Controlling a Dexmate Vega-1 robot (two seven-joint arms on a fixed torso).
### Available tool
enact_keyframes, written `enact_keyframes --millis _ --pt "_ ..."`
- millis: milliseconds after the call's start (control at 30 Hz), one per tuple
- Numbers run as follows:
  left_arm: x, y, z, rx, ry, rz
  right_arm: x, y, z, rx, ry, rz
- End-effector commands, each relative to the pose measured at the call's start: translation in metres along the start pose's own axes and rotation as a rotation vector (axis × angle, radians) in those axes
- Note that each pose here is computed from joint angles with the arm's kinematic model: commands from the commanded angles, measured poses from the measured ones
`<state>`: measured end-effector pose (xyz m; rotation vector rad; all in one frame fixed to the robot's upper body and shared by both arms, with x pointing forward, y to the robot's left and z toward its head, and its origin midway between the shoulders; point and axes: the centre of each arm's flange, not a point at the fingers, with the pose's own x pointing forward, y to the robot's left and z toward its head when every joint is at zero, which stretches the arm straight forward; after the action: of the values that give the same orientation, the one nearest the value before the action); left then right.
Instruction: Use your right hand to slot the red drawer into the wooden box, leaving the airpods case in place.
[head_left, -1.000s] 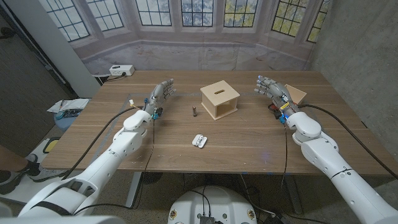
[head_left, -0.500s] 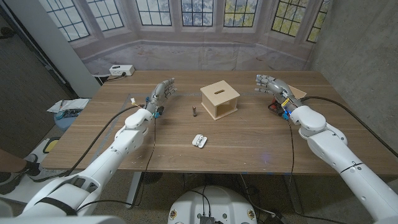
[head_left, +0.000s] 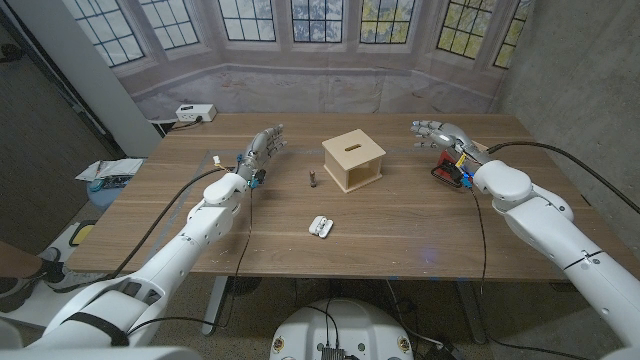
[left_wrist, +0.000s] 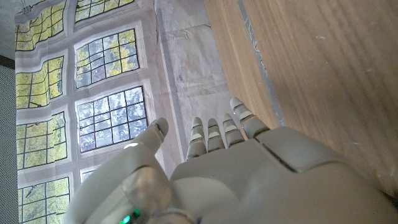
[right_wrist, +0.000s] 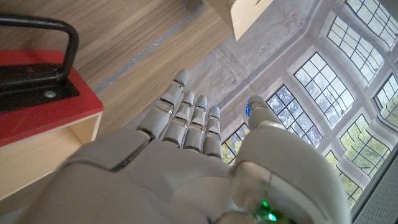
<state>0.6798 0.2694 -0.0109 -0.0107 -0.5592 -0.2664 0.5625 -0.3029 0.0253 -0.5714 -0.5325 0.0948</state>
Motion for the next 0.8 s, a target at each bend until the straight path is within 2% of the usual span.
enact_keyframes --millis 33,333,800 --pt "0.002 -0.007 0.001 0.008 0.003 -0.005 -0.003 -0.019 0.011 -0.182 0.050 0.018" --pt "0.005 -0.012 0.002 0.010 0.010 -0.021 -0.005 -0.033 0.013 -0.275 0.083 0.013" --pt "0.010 -0.017 -0.001 0.008 0.013 -0.029 -0.006 -0.045 0.019 -0.385 0.153 -0.010"
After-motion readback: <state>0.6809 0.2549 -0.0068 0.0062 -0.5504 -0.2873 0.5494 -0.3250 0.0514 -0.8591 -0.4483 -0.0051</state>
